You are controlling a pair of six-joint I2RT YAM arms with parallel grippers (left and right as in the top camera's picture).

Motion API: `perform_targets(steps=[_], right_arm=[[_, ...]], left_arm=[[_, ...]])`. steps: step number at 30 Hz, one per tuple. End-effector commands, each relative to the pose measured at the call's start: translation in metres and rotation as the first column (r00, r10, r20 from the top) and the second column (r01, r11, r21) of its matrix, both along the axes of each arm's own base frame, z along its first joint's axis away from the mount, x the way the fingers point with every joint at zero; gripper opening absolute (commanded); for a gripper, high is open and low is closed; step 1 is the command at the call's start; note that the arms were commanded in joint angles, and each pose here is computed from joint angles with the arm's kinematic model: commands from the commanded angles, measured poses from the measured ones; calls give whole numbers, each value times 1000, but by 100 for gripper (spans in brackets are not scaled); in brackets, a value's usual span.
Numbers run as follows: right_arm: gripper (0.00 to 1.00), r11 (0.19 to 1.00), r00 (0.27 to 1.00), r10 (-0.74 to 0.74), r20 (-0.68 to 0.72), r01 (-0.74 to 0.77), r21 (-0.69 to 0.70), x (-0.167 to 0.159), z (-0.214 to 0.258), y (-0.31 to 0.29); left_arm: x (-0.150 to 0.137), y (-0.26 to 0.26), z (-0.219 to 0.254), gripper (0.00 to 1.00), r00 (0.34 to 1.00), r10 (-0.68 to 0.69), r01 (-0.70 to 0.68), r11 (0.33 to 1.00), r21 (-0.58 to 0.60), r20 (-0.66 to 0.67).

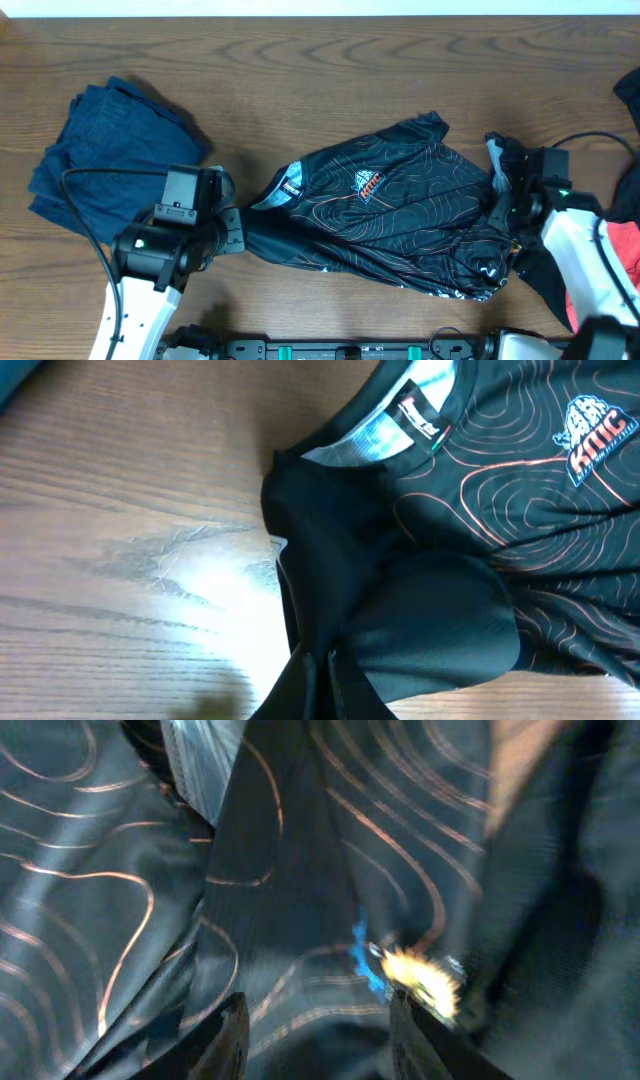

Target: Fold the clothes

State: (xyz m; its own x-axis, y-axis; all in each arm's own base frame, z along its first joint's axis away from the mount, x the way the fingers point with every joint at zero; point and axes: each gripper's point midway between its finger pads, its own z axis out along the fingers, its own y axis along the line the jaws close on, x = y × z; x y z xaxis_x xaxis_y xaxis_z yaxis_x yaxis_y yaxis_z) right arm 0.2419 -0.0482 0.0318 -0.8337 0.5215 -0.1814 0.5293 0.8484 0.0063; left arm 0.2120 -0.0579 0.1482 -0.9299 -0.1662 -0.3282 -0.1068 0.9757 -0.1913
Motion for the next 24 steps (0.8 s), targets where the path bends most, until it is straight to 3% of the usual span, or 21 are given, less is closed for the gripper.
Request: perform_targets(steps=[1,3,4,6,12,16,19,22,24], right_arm=[[44,998,999,17,-39,-15,57,-2,-17,12],[40,996,997,52,-49,-48,69,1,-25,16],[30,996,997,63,-53,-60,69,2,-28,17],[1,996,996,67,-57,-63,70,4,-32,18],[1,995,998,53,19,-54,81,27,-10,19],[1,996,983,52,177,-64,59,73,51,13],[1,996,932,76,354,-87,16,117,122,8],[1,998,896,63,439,-48,-46,133,177,-7],[1,991,914,31,405,24,-130,121,194,-29]], left_arm=[[3,5,-5,6,998,61,-60,998,8,-19],[5,4,-7,6,997,70,-70,998,6,-25],[6,4,-8,6,997,70,-70,998,6,-29],[7,4,-9,6,997,74,-73,997,6,-34],[22,1,-2,6,997,67,-66,998,-10,35],[46,-4,20,6,984,11,-9,1000,-12,175],[64,2,37,6,960,22,-29,999,19,279],[68,12,49,6,941,48,-69,996,51,335],[62,21,51,6,939,68,-97,993,72,338]])
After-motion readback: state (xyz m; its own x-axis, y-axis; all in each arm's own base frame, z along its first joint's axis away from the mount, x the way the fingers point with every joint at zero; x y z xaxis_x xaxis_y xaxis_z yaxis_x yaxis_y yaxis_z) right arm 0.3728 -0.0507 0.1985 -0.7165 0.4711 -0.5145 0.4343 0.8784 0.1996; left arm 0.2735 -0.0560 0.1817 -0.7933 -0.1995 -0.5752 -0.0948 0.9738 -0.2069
